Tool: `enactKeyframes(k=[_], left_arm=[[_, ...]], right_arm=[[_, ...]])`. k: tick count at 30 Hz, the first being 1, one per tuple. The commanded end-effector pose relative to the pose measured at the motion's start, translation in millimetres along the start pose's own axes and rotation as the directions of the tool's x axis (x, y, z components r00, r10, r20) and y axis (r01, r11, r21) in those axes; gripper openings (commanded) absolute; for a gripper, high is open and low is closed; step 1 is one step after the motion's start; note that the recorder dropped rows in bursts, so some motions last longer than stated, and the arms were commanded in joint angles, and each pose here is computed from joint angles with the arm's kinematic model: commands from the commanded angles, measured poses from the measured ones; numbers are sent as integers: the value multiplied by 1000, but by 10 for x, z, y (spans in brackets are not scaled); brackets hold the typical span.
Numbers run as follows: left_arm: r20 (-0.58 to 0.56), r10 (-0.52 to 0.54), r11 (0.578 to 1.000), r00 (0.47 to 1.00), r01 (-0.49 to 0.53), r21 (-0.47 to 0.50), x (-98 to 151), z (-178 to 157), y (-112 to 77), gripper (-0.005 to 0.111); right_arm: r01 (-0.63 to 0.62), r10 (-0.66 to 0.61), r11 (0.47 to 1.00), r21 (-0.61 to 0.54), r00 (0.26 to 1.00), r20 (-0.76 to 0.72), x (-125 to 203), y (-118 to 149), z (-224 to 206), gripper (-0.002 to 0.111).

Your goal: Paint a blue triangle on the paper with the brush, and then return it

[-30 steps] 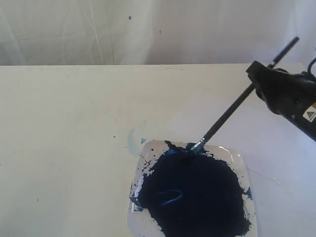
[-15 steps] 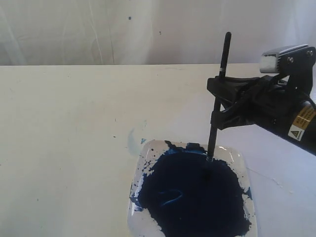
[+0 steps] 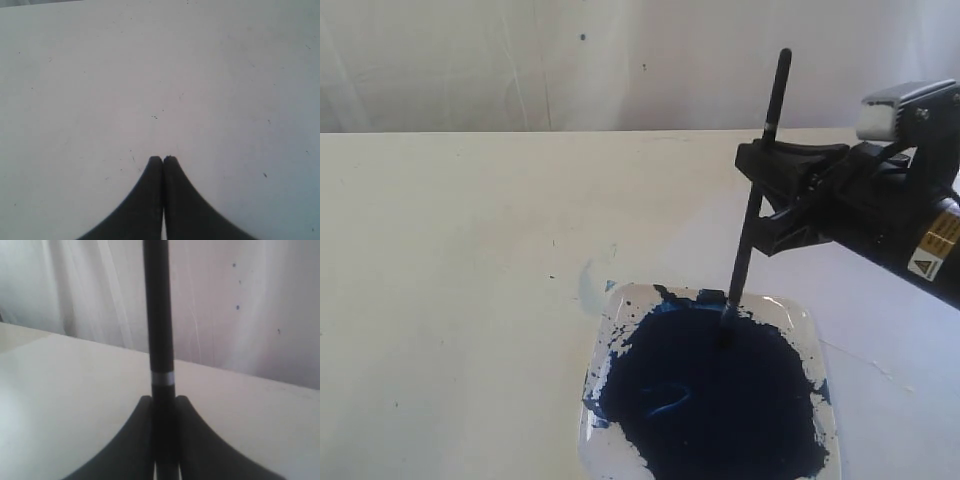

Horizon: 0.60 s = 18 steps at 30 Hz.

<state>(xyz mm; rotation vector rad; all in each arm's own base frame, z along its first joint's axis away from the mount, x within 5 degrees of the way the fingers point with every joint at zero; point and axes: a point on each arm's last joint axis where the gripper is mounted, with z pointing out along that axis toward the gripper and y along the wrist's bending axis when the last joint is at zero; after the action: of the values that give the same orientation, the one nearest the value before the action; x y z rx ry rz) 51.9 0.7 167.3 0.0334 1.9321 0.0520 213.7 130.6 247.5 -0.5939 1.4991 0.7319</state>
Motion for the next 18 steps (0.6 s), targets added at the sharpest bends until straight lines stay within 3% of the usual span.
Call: enactKeyframes(k=[1,9,15,18], left_arm=[[7,0,1000,1000,0,8,3,1,-5,0],[7,0,1000,1000,0,8,3,1,-5,0],[7,0,1000,1000,0,8,3,1,-5,0],[7,0,1000,1000,0,8,3,1,-5,0]], right_arm=[[29,-21,997,-68,993,118,-146,76,-24,0],[28,-26,999,-37,998,56,-87,46,-15,0],[47,-31,992,-120,990,136,-229,158,-83,0],[73,-66,994,-86,995,80,-187,132,-83,0]])
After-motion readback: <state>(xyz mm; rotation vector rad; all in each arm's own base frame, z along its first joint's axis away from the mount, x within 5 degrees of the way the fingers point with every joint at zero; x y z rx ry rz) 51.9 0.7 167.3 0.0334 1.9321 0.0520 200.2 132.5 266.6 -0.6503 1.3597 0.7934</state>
